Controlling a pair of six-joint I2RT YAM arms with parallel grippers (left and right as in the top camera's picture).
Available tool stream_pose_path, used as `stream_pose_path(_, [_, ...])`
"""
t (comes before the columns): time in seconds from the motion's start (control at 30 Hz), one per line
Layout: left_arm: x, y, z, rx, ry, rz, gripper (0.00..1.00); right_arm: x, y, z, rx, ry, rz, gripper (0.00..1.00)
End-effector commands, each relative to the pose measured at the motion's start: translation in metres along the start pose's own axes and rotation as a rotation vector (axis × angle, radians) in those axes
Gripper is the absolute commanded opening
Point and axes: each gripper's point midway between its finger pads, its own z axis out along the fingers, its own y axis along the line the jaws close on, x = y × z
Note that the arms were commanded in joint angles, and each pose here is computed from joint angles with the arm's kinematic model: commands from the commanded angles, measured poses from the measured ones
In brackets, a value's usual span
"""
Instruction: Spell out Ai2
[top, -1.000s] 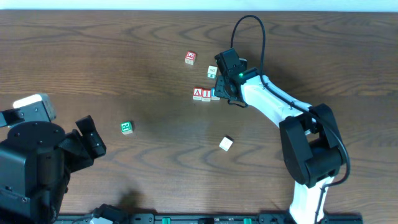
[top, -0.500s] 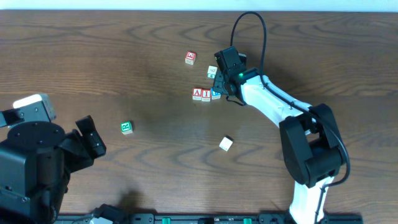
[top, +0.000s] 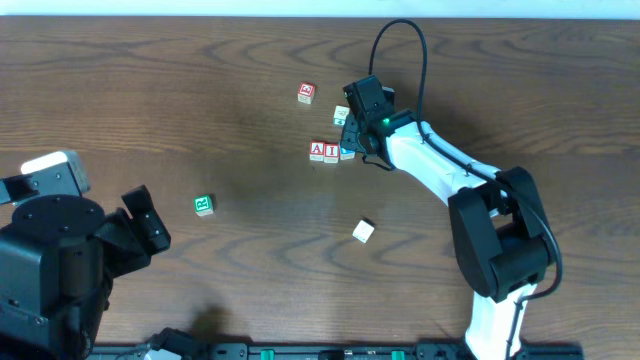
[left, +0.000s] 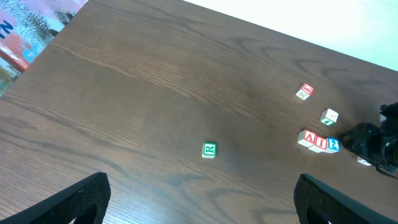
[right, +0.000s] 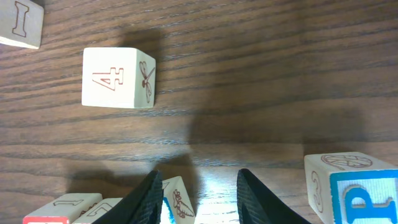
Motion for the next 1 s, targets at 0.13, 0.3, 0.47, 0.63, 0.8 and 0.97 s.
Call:
stream_pose_path(0.13, [-0.002, 0.001, -0.001, -0.006, -0.007, -0.002, 0.95, 0.005, 0.007, 0.004, -0.004, -0.005, -0.010, 0.38])
stream_pose_path(0.3, [-0.002, 0.001, -0.001, -0.006, -0.007, -0.003, 0.95, 0.003, 0.008, 0.006, -0.010, -0.018, -0.008, 0.39])
stream_pose_path(0.47, [-0.002, 0.001, -0.001, -0.006, -0.007, -0.002, 0.95, 0.008, 0.005, 0.016, 0.002, -0.001, -0.011, 0.39])
stream_pose_path(0.63, [-0.002, 0.001, -0.001, -0.006, -0.007, -0.002, 0.95, 0.015, 0.002, 0.025, 0.017, 0.017, -0.014, 0.39])
stream_pose_path(0.8, [-0.002, 0.001, -0.001, -0.007, -0.008, -0.002, 0.95, 0.016, 0.001, 0.026, 0.020, 0.022, -0.015, 0.37])
stream_pose_path(0.97, [-0.004, 0.004, -0.001, -0.022, -0.016, -0.002, 0.96, 0.010, 0.000, 0.027, 0.025, -0.003, -0.008, 0.37])
